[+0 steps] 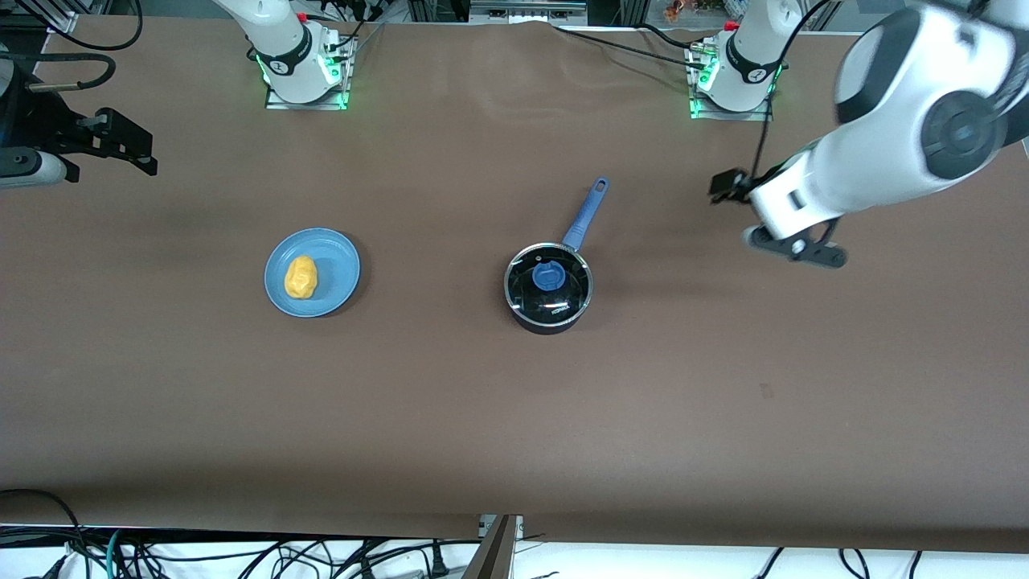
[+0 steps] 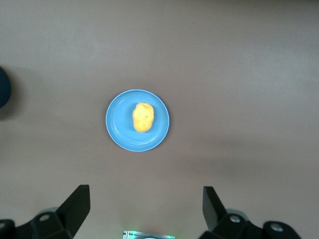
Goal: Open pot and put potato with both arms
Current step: 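Reach the left gripper to the pot lid and grasp its blue knob, then lower the right gripper to the potato while the left gripper holds the lid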
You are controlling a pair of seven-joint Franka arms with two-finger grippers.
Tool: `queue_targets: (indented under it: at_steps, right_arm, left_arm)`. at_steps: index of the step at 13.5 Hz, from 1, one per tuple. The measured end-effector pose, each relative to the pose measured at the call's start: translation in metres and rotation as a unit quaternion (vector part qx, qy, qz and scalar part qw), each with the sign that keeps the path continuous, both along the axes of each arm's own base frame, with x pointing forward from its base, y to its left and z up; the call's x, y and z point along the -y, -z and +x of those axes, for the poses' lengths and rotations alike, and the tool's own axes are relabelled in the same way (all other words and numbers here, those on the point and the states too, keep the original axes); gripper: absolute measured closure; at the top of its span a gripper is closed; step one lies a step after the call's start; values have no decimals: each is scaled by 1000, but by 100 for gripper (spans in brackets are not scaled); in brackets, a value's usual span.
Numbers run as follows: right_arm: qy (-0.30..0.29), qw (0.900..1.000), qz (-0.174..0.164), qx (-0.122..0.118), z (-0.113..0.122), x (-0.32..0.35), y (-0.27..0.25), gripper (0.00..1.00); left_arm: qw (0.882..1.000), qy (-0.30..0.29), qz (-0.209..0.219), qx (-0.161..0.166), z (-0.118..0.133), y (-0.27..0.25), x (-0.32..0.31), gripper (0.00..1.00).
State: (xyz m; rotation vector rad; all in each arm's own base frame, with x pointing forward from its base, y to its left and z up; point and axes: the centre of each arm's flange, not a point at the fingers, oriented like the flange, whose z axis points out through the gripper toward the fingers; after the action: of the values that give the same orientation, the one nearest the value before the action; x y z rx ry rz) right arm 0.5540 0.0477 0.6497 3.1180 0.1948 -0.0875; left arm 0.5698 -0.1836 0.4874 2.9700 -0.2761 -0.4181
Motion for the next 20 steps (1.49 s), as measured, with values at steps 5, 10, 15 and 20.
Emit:
queue_targets:
  at_steps: [5,10,15,20]
  right_arm:
    - [0,1000,-1,-15,9,-1,17,0]
    - [-2,1000,-1,-16,10,-3,18,0]
    - [-9,1000,2,-24,18,-12,51,0]
    - [-9,999,2,-33,24,-12,100,0]
  left_arm:
    - [994,-99,19,37,12,61,109,0]
    - [980,-187,19,56,21,85,201,0]
    - [981,-173,25,86,14,131,245,0]
    - [983,-155,37,91,6,177,267,0]
